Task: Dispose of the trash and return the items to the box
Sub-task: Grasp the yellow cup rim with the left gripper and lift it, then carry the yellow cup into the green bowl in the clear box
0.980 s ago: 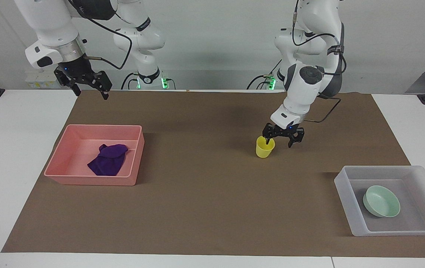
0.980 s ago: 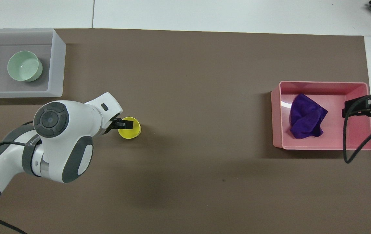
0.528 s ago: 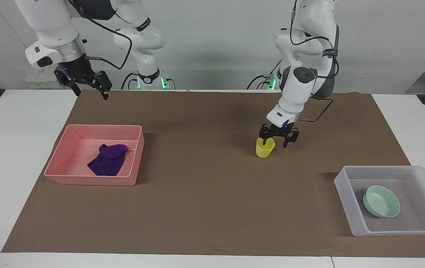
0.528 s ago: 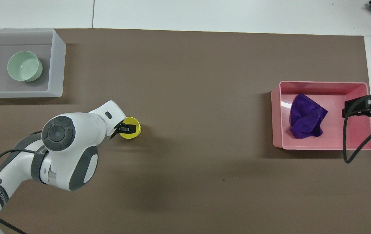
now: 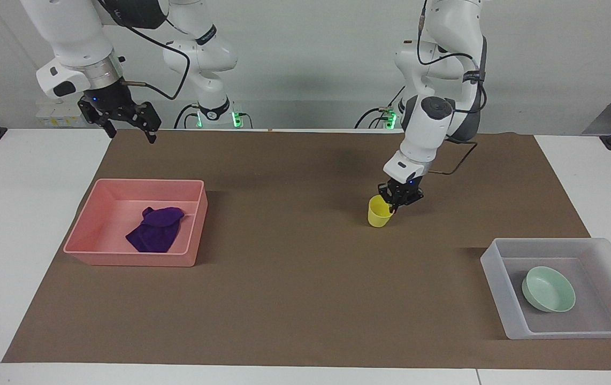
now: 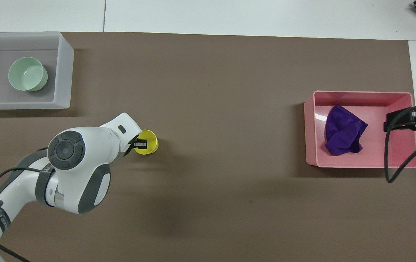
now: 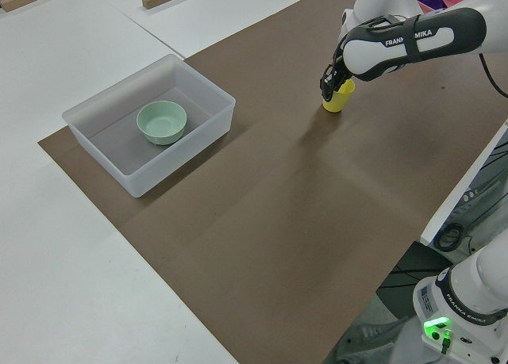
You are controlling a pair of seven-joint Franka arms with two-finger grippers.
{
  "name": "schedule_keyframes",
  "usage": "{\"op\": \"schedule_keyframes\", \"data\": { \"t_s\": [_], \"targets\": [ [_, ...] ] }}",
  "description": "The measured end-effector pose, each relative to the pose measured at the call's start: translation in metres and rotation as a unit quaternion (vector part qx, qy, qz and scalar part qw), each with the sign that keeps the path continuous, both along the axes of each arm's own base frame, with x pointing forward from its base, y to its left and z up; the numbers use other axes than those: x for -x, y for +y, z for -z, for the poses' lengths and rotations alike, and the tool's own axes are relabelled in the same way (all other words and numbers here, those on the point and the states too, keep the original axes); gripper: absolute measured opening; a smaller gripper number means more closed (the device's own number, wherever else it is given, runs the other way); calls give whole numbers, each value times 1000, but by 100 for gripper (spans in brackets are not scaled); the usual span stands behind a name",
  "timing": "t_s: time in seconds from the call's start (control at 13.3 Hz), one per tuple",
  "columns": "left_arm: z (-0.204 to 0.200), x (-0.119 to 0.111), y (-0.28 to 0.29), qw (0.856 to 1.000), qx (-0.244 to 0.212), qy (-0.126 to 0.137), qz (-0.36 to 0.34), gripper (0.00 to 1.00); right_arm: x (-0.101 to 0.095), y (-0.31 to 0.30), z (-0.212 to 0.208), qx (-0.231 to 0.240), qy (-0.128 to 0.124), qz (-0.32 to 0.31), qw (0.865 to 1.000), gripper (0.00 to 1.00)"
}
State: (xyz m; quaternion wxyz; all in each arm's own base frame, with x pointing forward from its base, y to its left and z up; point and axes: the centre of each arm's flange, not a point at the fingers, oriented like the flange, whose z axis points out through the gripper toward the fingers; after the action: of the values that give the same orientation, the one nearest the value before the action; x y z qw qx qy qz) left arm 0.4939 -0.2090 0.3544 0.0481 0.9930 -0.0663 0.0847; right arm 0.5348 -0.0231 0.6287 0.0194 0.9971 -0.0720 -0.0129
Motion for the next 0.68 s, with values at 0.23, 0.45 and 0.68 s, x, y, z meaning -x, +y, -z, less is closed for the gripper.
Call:
{"op": "schedule_keyframes", "data": {
  "t_s": [0.23, 0.45, 0.68],
  "targets": [
    [-4, -2, 1, 1000, 1, -3, -2, 3, 0, 0, 0, 0, 0, 0, 1000, 100],
    [-26, -10, 6, 1000, 3, -4, -8, 3, 0, 0, 0, 0, 0, 0, 1000, 100],
    [-71, -37, 37, 999, 12, -25, -42, 3, 0, 0, 0, 0, 0, 0, 1000, 100]
  ]
}}
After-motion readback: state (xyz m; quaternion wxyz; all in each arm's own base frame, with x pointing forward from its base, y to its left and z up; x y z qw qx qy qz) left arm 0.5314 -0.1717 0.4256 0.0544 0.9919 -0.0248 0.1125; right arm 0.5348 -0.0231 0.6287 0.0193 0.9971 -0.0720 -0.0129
